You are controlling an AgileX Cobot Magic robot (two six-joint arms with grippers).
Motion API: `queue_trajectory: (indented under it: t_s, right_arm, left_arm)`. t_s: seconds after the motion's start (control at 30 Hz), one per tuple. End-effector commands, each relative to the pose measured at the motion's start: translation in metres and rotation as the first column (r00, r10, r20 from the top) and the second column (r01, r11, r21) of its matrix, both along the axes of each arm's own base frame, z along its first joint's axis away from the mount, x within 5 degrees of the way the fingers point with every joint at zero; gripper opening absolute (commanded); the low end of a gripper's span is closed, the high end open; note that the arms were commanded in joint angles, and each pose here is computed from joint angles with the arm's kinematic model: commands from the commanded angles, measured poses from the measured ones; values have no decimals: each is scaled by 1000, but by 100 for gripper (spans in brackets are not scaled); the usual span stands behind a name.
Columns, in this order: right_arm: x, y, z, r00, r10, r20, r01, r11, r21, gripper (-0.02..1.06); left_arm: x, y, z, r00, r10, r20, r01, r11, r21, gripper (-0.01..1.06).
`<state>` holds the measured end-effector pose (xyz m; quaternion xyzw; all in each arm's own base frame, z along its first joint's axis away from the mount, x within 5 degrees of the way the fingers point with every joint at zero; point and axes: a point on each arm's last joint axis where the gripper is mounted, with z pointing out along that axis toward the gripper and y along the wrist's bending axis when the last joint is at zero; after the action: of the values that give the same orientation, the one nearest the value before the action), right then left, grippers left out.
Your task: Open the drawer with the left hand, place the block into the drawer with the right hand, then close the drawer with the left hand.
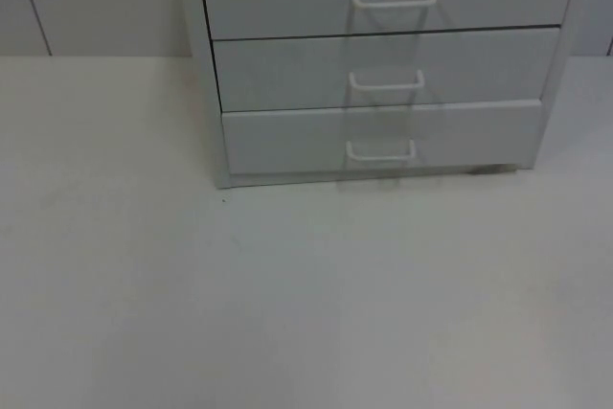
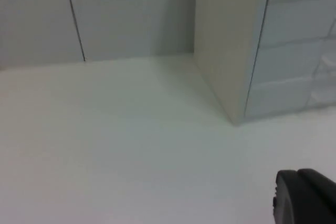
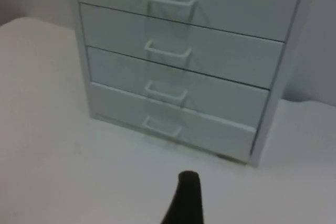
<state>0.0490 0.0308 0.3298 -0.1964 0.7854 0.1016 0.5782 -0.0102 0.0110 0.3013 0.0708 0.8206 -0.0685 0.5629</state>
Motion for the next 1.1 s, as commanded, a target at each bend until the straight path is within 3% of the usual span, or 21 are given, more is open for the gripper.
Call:
queue_trajectory:
  t_s: [0.0,0.1,0.23,0.43,0.73,0.9,0.97,1.07]
  right_arm:
    - [-8,-4,-2,1000,-28,-7,28,1000,-14,68]
    - [-23,-9,-7,998,-55,-12,54,998,-43,68]
    - [-34,-14,-11,996,-87,-21,86,995,-43,68]
    - [-46,-25,-24,979,-200,-37,198,979,-38,68]
    - [-56,-28,-34,976,-216,-21,215,976,-23,68]
    - [-58,-29,-42,967,-230,-107,227,973,-36,68]
    - [-56,-33,-51,943,-291,-159,287,957,-49,68]
    - [-56,-36,-49,932,-327,-157,327,945,-32,68]
  left_arm:
    - [-2,-1,-7,998,-18,-58,19,1000,17,0]
    - [0,-8,-18,989,-102,-106,109,992,60,0]
    - [3,-12,-24,983,-134,-122,142,988,54,0]
    - [5,-12,-26,986,-120,-120,125,991,42,0]
    - [5,-11,-26,987,-108,-121,113,993,38,0]
    - [5,-11,-26,987,-108,-121,113,993,38,0]
    - [5,-11,-26,987,-108,-121,113,993,38,0]
    - [5,-11,-26,987,-108,-121,113,993,38,0]
